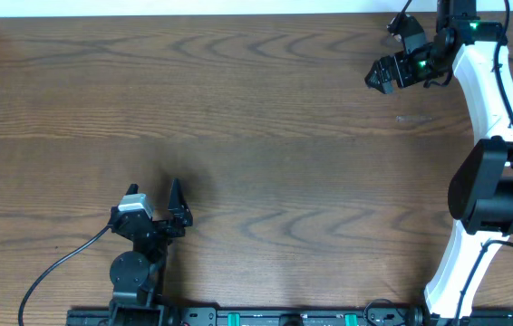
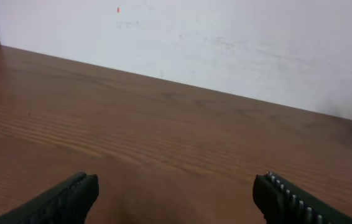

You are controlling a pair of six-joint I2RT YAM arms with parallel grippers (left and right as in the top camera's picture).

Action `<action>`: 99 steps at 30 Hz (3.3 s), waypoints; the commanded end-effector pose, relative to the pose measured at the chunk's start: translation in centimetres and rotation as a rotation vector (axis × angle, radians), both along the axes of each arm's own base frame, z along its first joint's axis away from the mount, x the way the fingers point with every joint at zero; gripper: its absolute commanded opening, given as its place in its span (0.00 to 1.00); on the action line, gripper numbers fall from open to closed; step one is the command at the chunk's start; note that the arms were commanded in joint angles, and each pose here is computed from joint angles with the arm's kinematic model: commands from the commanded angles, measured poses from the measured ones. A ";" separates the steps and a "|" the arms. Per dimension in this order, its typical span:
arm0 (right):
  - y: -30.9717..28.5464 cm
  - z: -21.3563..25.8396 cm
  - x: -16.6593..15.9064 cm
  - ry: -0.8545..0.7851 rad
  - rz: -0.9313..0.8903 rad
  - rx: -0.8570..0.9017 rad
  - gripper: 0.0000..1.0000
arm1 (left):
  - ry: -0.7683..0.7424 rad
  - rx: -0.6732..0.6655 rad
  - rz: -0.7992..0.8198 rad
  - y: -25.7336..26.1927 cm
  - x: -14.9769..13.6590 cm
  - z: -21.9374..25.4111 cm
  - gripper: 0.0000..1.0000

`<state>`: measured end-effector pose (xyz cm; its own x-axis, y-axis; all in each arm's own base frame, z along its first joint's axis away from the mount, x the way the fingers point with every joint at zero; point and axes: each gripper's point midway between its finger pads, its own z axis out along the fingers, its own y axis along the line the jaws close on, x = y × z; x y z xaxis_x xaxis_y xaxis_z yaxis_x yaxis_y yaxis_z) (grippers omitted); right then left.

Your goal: Untangle cables

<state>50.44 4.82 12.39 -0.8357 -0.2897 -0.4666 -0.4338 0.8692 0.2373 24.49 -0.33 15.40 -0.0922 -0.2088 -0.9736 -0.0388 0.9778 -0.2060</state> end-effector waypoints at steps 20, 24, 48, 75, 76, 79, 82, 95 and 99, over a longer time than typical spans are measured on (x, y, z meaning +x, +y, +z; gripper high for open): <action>-0.1 1.5 0.2 -0.039 0.003 -0.015 0.99 | 0.056 0.027 0.015 0.3 -0.1 -1.7 0.85; 0.0 2.1 1.1 -0.085 0.004 -0.017 0.99 | 0.056 0.027 0.015 0.3 -0.1 -1.7 0.84; -2.0 8.9 -6.8 -0.670 -0.495 0.074 0.99 | 0.056 0.027 0.015 0.3 -0.1 -1.7 0.84; -5.4 -1.4 -22.8 -0.789 -0.718 0.107 0.99 | 0.056 0.027 0.015 0.3 -0.1 -1.7 0.84; -5.4 -1.5 -23.0 -0.785 -0.713 0.099 0.99 | 0.056 0.027 0.015 0.3 -0.1 -1.7 0.84; -5.5 -2.0 -24.0 -0.765 -0.697 0.063 0.99 | 0.056 0.027 0.015 0.3 -0.1 -1.7 0.84; -6.0 -2.6 -25.1 -0.741 -0.717 0.031 0.99 | 0.056 0.027 0.015 0.3 -0.1 -1.7 0.84; -6.1 3.4 -25.9 -1.014 -0.676 0.059 0.99 | 0.056 0.027 0.015 0.3 -0.1 -1.7 0.84; -6.1 3.4 -25.9 -1.016 -0.676 0.057 0.99 | 0.056 0.027 0.015 0.3 -0.1 -1.7 0.84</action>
<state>24.62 -1.18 15.86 -0.0577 0.1222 -0.9908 0.0869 0.9893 0.1170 24.44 -0.31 15.50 -0.0944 -0.2052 -0.9741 -0.0393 0.9785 -0.2024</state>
